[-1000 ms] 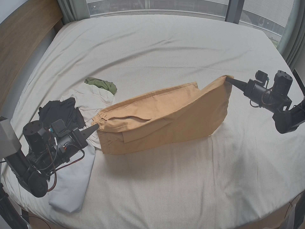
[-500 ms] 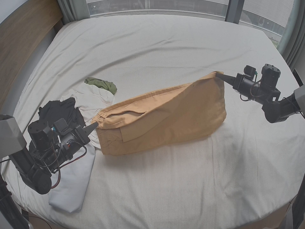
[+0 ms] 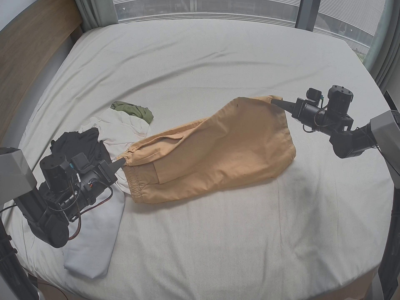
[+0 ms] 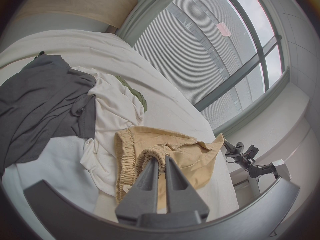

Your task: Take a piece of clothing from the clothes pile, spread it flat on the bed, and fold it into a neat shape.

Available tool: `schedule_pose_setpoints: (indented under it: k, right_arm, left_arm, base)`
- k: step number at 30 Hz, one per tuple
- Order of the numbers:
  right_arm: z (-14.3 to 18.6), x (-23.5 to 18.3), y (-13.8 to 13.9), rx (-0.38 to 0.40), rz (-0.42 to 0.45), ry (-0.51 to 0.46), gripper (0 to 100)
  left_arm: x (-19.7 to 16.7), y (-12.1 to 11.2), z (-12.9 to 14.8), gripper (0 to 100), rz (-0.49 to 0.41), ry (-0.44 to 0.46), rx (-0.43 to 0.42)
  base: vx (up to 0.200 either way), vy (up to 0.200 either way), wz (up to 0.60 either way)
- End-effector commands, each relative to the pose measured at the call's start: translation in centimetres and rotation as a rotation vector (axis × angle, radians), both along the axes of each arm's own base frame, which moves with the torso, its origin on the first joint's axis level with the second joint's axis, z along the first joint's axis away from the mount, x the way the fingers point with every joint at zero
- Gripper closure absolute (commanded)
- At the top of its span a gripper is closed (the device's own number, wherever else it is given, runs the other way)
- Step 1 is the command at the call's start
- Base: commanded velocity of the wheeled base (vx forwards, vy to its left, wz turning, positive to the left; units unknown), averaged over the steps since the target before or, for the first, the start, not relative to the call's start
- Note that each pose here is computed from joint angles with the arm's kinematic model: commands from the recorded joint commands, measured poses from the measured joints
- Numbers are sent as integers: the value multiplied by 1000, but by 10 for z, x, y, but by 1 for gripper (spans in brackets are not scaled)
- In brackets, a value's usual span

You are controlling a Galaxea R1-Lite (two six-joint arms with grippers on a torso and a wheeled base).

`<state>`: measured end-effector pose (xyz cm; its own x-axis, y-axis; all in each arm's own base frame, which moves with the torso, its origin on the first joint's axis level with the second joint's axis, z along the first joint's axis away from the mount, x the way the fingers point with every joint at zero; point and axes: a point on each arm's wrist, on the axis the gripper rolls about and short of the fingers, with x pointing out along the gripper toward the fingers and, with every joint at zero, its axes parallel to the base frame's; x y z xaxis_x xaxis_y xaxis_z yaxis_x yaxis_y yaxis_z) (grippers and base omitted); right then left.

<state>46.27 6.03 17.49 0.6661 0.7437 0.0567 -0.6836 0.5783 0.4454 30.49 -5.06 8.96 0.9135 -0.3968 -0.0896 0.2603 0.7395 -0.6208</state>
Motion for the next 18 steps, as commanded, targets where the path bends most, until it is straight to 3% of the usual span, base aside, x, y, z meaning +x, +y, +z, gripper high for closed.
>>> schedule_pose_setpoints:
  k: [1,16,17,18]
  right_arm:
    - [-8,9,3,-1,-3,2,100]
    - [-8,20,7,-2,1,-11,100]
    - [-8,21,7,-2,1,-11,0]
    - [-6,21,8,-1,3,-19,0]
  left_arm:
    - [5,2,-2,100,10,5,1]
    - [9,1,-2,100,9,19,1]
    - [9,1,-3,0,9,21,1]
    - [10,2,-3,0,11,19,3]
  base:
    - [0,0,0]
    - [0,0,0]
    - [0,0,0]
    - [0,0,0]
